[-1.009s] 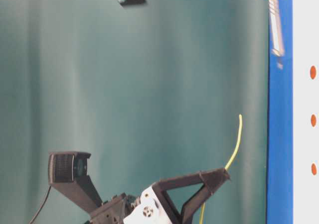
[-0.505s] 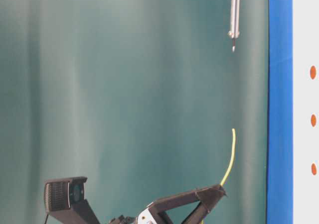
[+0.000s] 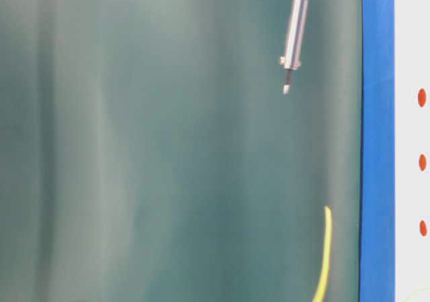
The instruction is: Touch the tip of the soldering iron to the tip of the solder at the mark.
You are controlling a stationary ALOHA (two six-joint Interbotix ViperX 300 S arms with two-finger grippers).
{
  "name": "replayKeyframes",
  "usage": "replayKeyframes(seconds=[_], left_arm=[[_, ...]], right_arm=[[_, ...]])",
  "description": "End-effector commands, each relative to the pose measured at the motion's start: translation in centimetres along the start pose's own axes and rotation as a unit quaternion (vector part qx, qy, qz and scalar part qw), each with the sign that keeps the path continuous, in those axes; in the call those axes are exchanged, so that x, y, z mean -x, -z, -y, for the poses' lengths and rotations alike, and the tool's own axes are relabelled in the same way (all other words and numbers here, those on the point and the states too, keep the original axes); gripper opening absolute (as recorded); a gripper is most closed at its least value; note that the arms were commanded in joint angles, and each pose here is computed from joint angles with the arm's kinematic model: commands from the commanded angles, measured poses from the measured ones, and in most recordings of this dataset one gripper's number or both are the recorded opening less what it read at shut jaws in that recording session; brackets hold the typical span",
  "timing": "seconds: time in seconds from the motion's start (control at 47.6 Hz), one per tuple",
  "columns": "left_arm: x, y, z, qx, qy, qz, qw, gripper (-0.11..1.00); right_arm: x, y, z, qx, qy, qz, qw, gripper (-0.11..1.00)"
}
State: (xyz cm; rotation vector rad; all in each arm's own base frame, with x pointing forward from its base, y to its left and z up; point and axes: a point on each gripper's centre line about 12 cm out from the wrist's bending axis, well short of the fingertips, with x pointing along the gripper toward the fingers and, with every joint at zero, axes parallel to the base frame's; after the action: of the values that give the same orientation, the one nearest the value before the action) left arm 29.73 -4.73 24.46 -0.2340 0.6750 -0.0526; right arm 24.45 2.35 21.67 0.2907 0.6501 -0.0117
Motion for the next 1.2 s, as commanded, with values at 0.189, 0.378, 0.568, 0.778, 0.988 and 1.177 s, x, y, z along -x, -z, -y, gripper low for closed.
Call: replayKeyframes(seconds=[0.189,0.378,0.568,0.778,0.988,1.177], left_arm=[[-1.0,4.3,3.9,-0.028,0.086,0.036,0.9952,0.02],[-3.2,8.5,4.6,-0.043,0.117,0.040,0.9914,0.02],[-5.8,10.8,5.3,-0.056,0.125,0.020,0.9904,0.02],[-8.6,12.5,5.3,-0.067,0.110,-0.020,0.9915,0.02],[-9.0,12.8,5.8,-0.074,0.115,-0.026,0.9903,0.02],[-8.9,12.8,6.3,-0.078,0.121,-0.025,0.9893,0.07]], right_arm=[[-3.3,1.2,-5.1,0.048,-0.079,-0.002,0.9957,0.06],[-6.8,4.0,-6.6,0.049,-0.094,-0.030,0.9939,0.06],[-10.1,7.0,-7.9,0.047,-0.105,-0.046,0.9923,0.06],[-12.6,8.9,-8.2,0.037,-0.095,-0.065,0.9927,0.06],[-13.0,9.3,-8.6,0.038,-0.096,-0.072,0.9921,0.06],[-13.0,9.2,-8.7,0.038,-0.096,-0.072,0.9921,0.17]])
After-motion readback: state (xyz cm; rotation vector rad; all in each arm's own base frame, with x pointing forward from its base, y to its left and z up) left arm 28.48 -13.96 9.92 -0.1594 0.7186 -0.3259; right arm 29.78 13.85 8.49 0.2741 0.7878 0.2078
